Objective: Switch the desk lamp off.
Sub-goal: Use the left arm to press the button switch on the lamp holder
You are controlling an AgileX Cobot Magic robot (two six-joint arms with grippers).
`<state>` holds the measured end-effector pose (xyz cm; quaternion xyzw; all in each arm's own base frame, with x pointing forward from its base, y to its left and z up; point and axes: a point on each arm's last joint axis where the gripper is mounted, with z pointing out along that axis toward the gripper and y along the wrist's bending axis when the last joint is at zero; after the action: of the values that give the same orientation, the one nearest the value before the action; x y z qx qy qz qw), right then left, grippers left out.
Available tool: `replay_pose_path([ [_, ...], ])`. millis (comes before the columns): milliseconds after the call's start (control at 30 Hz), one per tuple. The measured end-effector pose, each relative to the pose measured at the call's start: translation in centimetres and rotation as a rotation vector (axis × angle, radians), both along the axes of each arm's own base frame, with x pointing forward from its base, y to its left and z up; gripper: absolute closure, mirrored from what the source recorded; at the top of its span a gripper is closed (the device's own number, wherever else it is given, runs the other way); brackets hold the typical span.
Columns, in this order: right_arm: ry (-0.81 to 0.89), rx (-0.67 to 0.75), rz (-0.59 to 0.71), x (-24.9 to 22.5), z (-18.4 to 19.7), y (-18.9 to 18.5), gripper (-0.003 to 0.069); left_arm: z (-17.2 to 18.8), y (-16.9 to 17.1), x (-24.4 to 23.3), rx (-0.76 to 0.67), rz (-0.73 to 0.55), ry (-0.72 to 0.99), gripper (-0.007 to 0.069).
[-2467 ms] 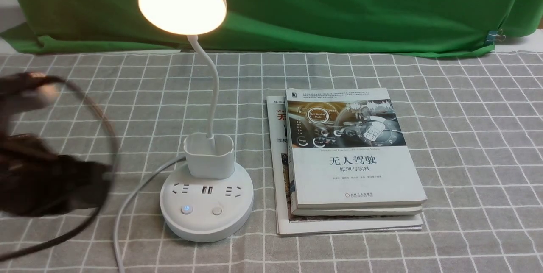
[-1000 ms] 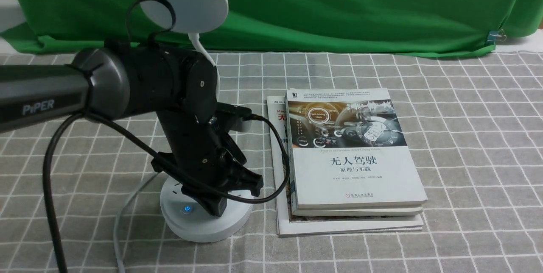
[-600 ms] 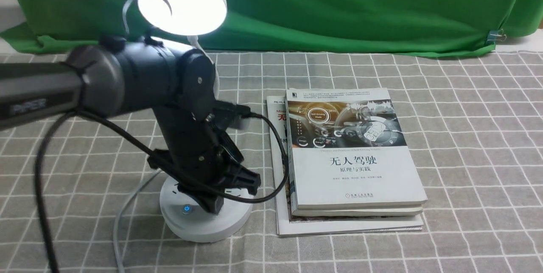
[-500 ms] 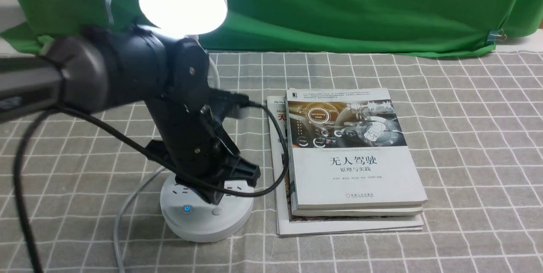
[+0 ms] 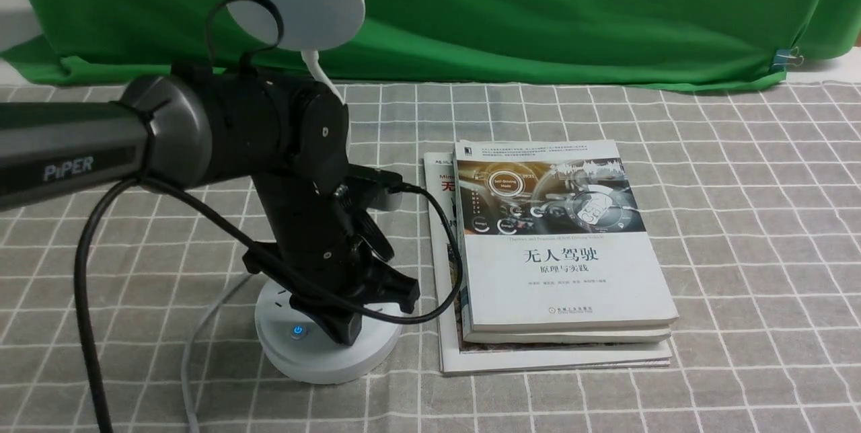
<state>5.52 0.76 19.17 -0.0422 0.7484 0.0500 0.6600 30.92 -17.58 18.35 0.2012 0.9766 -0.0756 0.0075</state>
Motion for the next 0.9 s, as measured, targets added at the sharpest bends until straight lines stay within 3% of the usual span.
replay_pose_path([
  [367, 0.0, 0.0, 0.0, 0.0, 0.0, 0.0, 0.0624, 3.5, 0.5, -0.7, -0.034, 0.0, -0.099, 0.0606],
  [633, 0.0, 0.0, 0.0, 0.0, 0.0, 0.0, 0.0624, 0.1, 0.2, 0.0, 0.009, 0.0, -0.017, 0.0606],
  [900, -0.001, 0.0, 0.0, 0.0, 0.0, 0.0, 0.0624, 0.6, 0.2, -0.1, 0.004, -0.019, -0.027, 0.0606],
])
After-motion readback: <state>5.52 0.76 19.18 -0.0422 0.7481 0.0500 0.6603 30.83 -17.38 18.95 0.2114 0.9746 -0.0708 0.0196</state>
